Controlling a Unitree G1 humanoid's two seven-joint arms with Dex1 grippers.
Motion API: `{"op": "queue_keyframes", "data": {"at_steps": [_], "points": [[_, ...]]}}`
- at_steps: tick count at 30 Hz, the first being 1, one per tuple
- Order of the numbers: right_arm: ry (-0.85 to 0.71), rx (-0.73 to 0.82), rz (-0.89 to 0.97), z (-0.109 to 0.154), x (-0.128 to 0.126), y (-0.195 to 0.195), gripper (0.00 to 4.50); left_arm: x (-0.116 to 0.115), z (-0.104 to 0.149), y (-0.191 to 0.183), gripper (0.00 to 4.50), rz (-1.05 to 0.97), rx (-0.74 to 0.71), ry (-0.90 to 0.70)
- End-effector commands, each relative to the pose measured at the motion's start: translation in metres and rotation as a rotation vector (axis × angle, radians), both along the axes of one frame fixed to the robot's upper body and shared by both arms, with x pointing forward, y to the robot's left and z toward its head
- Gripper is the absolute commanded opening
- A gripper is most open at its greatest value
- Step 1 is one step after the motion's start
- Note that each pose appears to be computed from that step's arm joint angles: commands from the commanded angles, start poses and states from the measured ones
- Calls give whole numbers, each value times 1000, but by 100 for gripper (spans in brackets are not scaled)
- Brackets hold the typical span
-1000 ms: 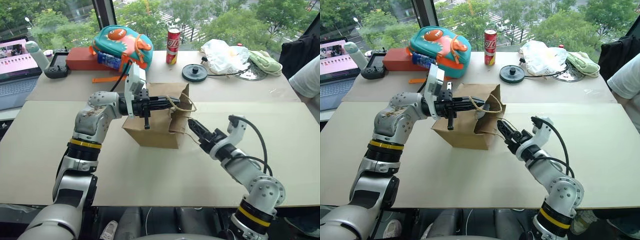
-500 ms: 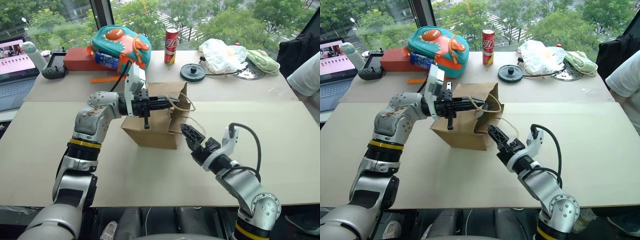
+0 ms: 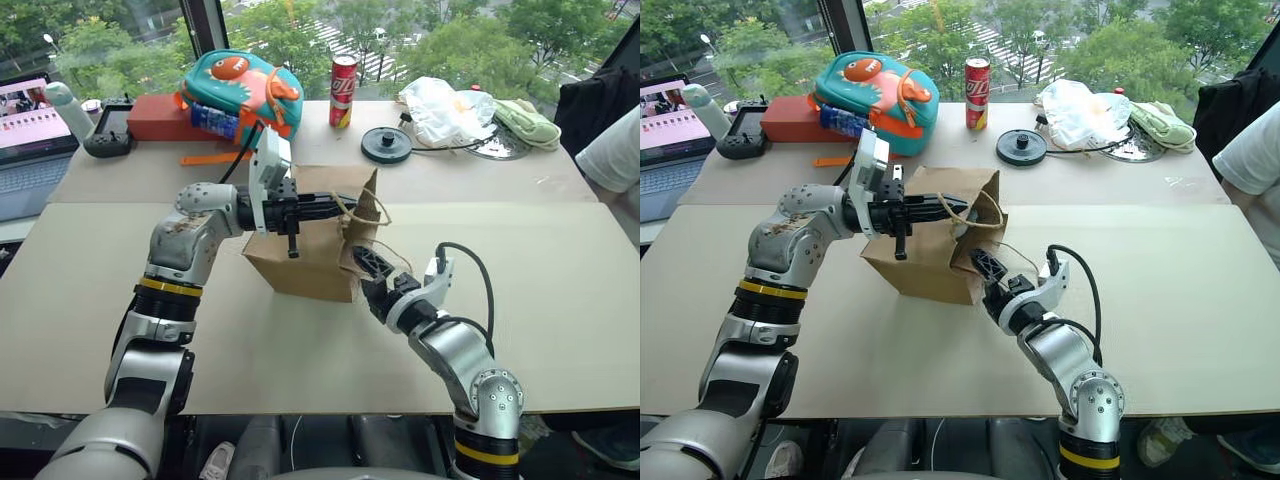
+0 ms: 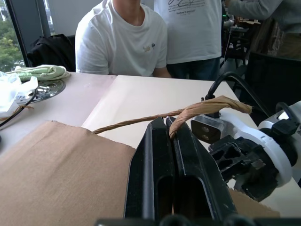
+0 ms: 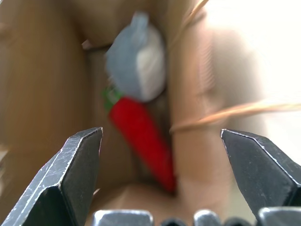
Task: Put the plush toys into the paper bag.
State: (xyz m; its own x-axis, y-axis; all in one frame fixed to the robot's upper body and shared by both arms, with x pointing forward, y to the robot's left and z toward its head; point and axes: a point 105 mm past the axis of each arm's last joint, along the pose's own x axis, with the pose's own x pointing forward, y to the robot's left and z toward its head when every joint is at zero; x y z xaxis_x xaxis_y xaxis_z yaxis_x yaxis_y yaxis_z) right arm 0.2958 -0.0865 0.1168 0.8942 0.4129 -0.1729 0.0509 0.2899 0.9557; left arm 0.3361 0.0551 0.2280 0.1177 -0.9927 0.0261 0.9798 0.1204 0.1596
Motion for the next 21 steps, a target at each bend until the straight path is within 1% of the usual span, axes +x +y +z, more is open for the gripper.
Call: {"op": "queue_keyframes", "data": {"at_steps": [1,3,7,9,11,13,14,16,19,20,21], "points": [[-30,-1,-61,3,8,-12,445,-2,14,0,0,-4,-10,-55],[-17,-15,-79,-3,9,-16,445,-1,14,0,0,-4,-10,-56],[-51,6,-91,5,9,-17,445,-1,15,0,0,-2,-8,-57],[-57,7,-92,8,9,-17,392,-1,15,0,0,-2,-8,-56],[-61,-3,-96,9,9,-17,350,0,15,0,0,-1,-8,-57],[-75,-7,-93,12,9,-15,267,0,15,0,0,0,-7,-58],[-84,-6,-91,15,9,-14,239,0,15,0,0,1,-7,-58],[-91,-17,-91,15,9,-14,165,0,15,0,0,1,-8,-59],[-86,-38,-99,13,9,-15,70,1,15,0,0,2,-9,-59],[-86,-41,-102,12,10,-15,21,1,15,0,0,2,-9,-59],[-90,-51,-100,13,10,-15,3,1,15,0,0,2,-9,-60]]}}
